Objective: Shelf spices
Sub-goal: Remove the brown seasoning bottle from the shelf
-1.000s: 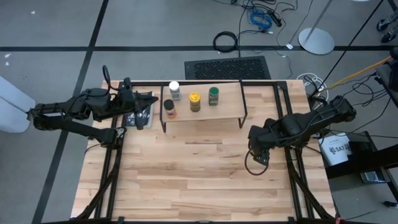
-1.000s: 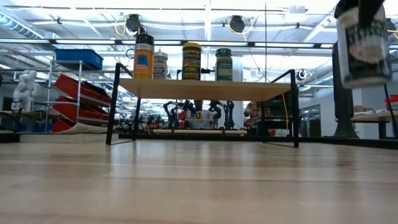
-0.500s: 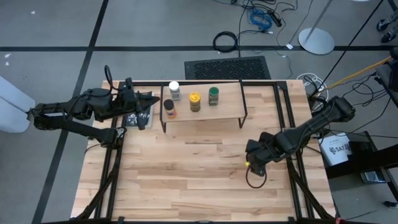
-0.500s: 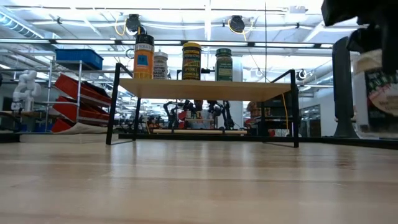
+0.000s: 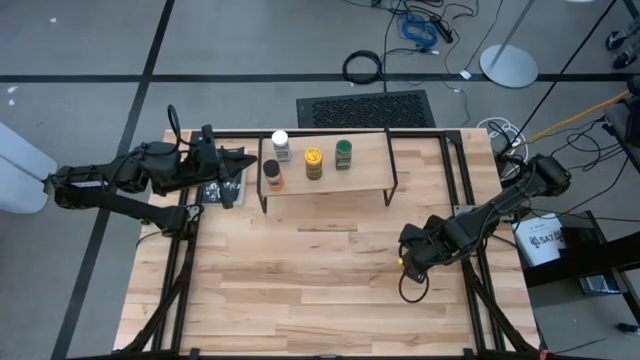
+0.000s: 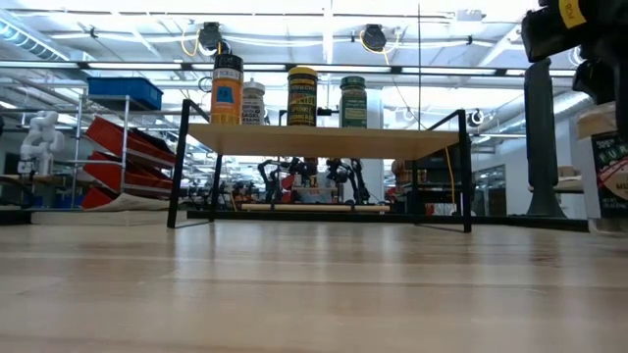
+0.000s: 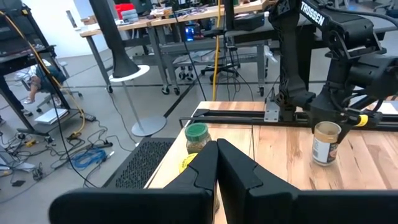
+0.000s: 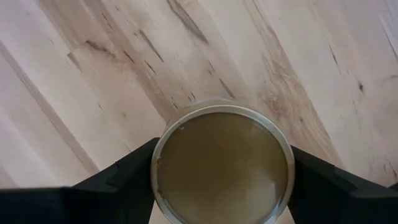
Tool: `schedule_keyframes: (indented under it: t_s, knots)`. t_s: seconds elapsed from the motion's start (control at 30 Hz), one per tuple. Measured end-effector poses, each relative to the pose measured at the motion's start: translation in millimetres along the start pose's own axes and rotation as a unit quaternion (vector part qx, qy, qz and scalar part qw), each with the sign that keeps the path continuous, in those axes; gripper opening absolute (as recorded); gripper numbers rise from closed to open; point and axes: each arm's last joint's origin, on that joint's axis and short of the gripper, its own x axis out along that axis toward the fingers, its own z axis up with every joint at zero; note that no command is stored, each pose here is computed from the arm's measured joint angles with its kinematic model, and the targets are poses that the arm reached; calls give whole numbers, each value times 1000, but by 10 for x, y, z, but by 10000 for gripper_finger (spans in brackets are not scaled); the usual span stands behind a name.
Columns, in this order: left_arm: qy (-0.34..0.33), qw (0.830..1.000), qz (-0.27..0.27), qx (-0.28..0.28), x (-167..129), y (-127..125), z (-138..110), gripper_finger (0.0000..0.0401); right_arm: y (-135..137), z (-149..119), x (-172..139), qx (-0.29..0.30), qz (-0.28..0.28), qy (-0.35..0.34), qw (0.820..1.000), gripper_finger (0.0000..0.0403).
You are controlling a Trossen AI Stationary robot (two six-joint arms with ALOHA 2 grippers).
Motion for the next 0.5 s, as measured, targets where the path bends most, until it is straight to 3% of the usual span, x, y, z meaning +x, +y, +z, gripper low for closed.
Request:
schedule_keyframes:
  t_s: [0.5]
  knots:
    - [-2,1000,-13,0,0,-7,2,18,-12,-25,144,15,8,-7,1000,281]
